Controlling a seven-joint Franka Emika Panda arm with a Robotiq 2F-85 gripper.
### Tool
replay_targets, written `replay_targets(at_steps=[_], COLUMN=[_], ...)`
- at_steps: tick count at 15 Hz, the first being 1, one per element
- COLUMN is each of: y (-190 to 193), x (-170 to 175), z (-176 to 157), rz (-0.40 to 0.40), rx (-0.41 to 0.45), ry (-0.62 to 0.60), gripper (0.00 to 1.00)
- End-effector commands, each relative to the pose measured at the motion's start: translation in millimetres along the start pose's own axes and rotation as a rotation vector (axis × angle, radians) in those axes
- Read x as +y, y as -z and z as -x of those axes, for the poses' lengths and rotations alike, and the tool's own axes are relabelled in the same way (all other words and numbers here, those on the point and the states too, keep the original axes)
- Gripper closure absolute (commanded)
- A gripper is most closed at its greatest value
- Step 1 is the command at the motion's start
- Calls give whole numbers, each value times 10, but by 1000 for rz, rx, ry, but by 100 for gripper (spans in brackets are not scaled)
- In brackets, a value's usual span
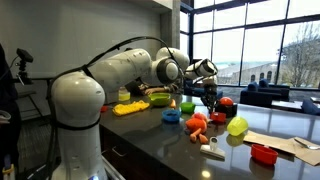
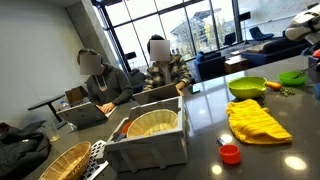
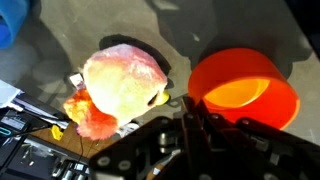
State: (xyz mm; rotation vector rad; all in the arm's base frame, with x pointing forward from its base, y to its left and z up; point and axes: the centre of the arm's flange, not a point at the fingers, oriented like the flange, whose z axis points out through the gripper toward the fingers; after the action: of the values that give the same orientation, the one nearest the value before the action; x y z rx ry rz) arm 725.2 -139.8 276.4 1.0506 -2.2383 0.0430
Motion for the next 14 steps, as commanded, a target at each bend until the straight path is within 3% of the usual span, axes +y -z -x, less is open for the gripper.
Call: replay_targets(at_steps=[1,7,11,14], y=[153,204,602,1049], x=[-269,-279,-65,249], z=[108,-39,-475,-838], rz=[5,42,24,-26], rx=[31,25,-55,-133], ry=[-52,-65,-42,12], gripper=[70,34,5,0])
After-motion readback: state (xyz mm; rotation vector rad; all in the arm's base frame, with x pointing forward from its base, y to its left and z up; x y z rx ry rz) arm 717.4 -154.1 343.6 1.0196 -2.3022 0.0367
